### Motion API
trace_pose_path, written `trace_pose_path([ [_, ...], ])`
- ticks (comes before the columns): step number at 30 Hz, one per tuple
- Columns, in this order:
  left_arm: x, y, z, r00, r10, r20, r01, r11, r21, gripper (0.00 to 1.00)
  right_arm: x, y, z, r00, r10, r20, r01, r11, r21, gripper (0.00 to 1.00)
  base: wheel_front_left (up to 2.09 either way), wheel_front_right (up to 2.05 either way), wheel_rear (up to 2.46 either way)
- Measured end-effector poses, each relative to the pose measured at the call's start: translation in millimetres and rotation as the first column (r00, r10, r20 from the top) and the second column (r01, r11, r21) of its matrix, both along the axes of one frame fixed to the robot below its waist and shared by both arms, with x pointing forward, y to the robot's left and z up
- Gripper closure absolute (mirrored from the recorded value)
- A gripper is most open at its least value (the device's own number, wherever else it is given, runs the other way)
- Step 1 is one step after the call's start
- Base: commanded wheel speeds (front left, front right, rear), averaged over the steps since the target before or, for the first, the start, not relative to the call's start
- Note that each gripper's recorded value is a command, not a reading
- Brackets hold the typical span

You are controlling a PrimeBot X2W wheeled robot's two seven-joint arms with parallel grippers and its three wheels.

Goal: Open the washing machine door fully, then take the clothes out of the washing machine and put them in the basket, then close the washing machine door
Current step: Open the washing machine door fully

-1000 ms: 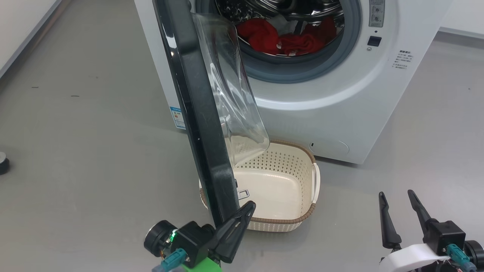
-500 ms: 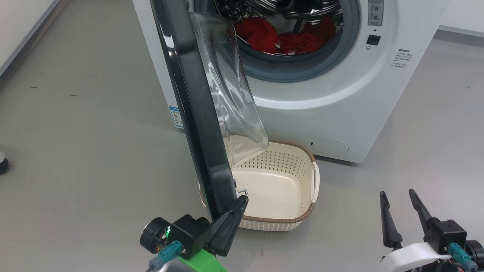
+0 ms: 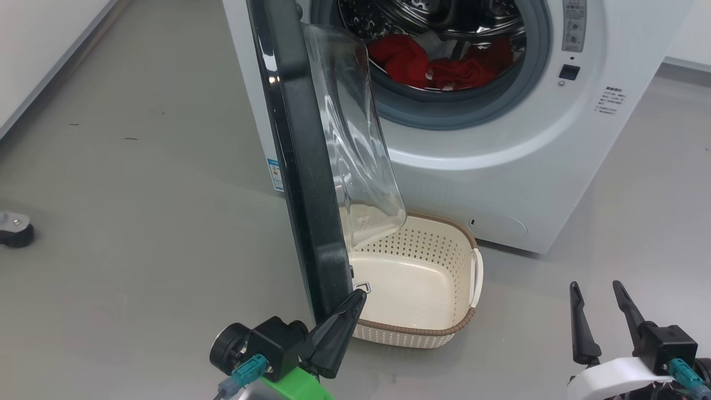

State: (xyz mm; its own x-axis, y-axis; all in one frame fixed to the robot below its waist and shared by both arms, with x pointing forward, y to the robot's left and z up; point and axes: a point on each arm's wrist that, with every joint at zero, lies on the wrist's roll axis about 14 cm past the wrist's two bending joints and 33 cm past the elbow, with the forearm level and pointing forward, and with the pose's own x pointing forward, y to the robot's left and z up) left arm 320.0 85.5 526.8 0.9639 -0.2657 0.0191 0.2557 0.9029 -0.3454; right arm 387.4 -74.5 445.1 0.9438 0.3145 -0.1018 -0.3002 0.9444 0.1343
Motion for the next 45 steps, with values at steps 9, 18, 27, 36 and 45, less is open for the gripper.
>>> trace_pose_path([
  [9, -8.9, 21.0, -4.1, 0.995, 0.098, -0.011, -0.098, 0.995, -0.011, 1.00, 2.8, 11.5, 2.1, 1.000, 0.031, 0.006, -0.031, 1.000, 0.000, 0.00, 0.00, 0.00, 0.00],
  [18, -20.3, 59.5, -14.5, 0.964, 0.261, -0.044, -0.261, 0.965, -0.005, 1.00, 2.1, 24.5, 0.8, 0.998, 0.066, 0.000, -0.066, 0.998, 0.002, 0.00, 0.00, 0.00, 0.00],
  [27, -35.5, 108.4, -27.8, 0.903, 0.425, -0.068, -0.424, 0.905, 0.031, 1.00, 4.4, 39.0, -3.3, 0.994, 0.112, -0.006, -0.112, 0.994, -0.005, 0.00, 0.00, 0.00, 0.00],
  [36, -40.1, 138.8, -34.1, 0.861, 0.504, -0.071, -0.500, 0.864, 0.067, 1.00, 5.8, 41.5, -2.8, 0.993, 0.121, -0.001, -0.121, 0.993, -0.005, 0.00, 0.00, 0.00, 0.00],
  [45, -45.1, 179.4, -49.3, 0.800, 0.592, -0.100, -0.581, 0.805, 0.123, 1.00, 8.0, 32.1, -6.5, 0.996, 0.092, -0.010, -0.092, 0.996, -0.003, 0.00, 0.00, 0.00, 0.00],
])
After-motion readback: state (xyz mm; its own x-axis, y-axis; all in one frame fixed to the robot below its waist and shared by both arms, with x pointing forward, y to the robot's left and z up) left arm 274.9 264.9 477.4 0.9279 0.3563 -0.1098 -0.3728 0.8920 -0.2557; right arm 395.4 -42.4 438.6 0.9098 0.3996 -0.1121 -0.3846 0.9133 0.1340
